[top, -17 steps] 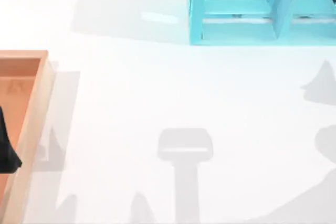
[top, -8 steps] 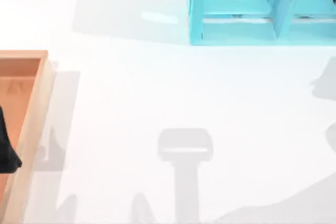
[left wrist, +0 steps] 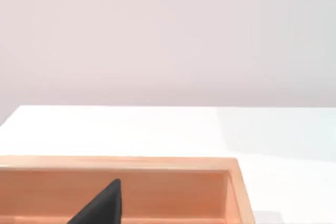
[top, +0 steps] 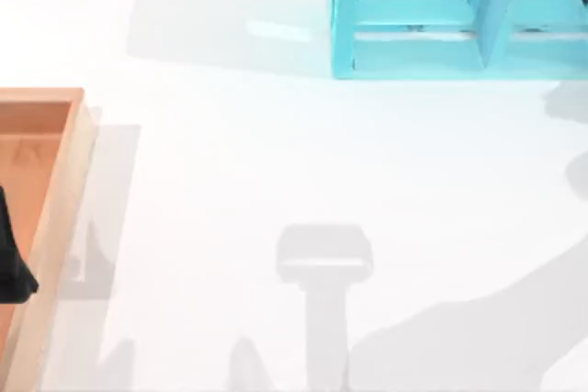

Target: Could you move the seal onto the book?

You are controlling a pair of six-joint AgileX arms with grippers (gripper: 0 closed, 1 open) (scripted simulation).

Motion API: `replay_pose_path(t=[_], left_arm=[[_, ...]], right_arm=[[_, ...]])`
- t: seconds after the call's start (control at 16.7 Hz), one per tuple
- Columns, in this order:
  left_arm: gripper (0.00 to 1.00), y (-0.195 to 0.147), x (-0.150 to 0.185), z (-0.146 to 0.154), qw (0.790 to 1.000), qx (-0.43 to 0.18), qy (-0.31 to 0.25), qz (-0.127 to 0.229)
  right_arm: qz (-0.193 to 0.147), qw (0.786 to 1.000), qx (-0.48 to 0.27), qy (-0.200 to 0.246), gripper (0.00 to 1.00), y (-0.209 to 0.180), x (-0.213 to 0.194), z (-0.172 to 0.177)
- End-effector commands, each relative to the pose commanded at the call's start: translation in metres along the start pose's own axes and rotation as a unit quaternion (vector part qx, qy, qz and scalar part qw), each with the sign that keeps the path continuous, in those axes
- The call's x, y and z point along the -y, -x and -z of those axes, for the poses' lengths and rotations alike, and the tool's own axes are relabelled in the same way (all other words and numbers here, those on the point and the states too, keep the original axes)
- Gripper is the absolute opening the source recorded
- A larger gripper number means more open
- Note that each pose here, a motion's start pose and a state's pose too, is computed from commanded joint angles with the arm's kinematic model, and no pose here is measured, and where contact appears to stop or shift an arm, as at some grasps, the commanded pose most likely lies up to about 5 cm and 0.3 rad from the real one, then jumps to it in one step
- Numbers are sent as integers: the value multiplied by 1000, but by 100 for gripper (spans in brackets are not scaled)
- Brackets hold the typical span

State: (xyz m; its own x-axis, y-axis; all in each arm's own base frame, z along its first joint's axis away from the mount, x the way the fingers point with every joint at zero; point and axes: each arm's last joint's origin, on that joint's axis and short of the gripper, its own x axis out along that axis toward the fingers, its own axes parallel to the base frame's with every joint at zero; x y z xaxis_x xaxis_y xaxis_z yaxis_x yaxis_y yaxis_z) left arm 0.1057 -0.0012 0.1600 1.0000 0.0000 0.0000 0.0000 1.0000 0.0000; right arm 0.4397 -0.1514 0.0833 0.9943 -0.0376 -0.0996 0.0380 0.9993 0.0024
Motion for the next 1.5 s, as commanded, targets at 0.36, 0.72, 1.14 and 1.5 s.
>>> replay_pose_path(t=[0.36,0.72,1.14,1.5], left_arm=[[100,0,0,0,1000,0,0,0],[100,0,0,0,1000,0,0,0],[100,0,0,0,1000,0,0,0],[100,0,0,0,1000,0,0,0]], right_arm=[[0,1000,-1,0,100,-29,-3,0],[0,1000,-1,0,70,-29,-3,0],[0,1000,-1,0,17,-29,-3,0],[0,1000,-1,0,0,-29,-3,0]])
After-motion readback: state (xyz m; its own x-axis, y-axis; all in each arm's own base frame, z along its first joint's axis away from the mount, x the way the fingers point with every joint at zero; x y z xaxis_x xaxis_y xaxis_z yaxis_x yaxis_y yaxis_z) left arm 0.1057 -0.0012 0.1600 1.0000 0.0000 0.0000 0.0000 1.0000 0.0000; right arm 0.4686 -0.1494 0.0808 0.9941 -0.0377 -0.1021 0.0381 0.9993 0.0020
